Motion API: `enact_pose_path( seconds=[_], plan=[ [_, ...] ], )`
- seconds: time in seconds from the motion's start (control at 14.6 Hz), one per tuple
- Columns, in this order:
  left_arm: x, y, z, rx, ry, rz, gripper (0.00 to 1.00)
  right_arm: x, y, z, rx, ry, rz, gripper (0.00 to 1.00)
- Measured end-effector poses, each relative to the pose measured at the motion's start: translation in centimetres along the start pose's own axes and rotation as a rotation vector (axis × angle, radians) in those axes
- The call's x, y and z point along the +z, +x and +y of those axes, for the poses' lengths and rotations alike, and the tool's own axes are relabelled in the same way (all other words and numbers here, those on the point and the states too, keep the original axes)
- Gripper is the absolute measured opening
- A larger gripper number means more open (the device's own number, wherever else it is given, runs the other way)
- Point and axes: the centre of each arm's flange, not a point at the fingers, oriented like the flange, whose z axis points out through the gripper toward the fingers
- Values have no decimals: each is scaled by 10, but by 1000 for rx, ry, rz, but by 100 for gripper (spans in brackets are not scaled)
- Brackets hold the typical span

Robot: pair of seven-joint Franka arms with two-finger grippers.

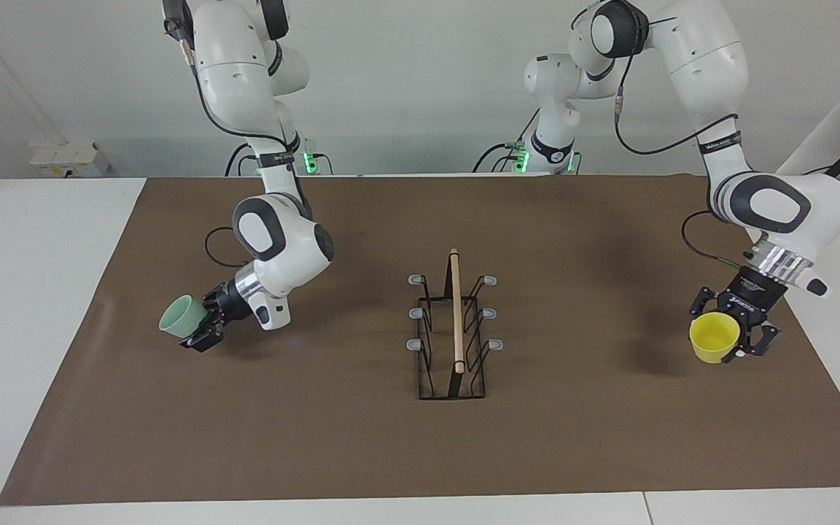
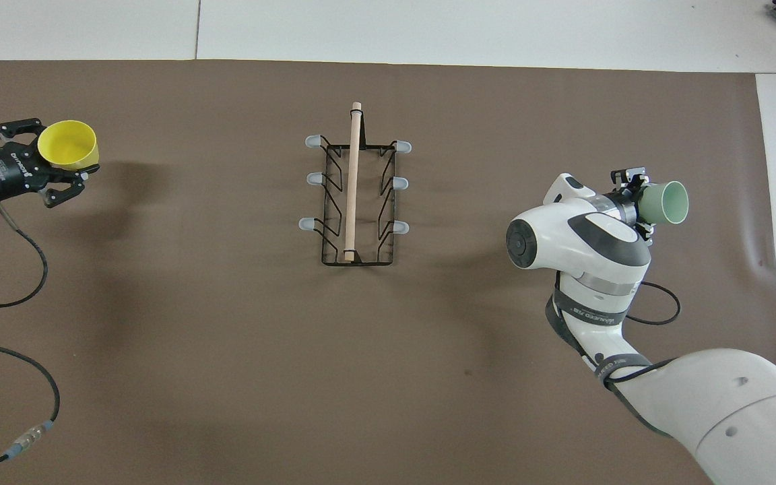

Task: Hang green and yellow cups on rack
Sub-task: 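Grasp and lift the yellow cup with the left gripper while the right gripper lifts, then carry both cups toward the rack with the left and right grippers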

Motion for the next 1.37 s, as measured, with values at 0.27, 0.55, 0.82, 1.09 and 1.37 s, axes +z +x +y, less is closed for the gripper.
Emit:
enact_pose_path(
  seconds=[0.27,0.55,0.82,1.09,1.37],
  plan=[
    [-35,-20,11,113,14,72,68,-21,-27,28,156,151,185,64],
    [-55,-62,16,285,59,144,68,-49,-45,36,277,299,300,64],
    [-50,-132,8,534,158,220,68,-81,-83,52,410,453,332,64],
    [-40,-198,-5,728,208,279,68,-112,-94,58,639,637,398,64],
    [-35,-256,-21,916,237,334,68,-134,-86,67,790,773,572,64]
  ],
)
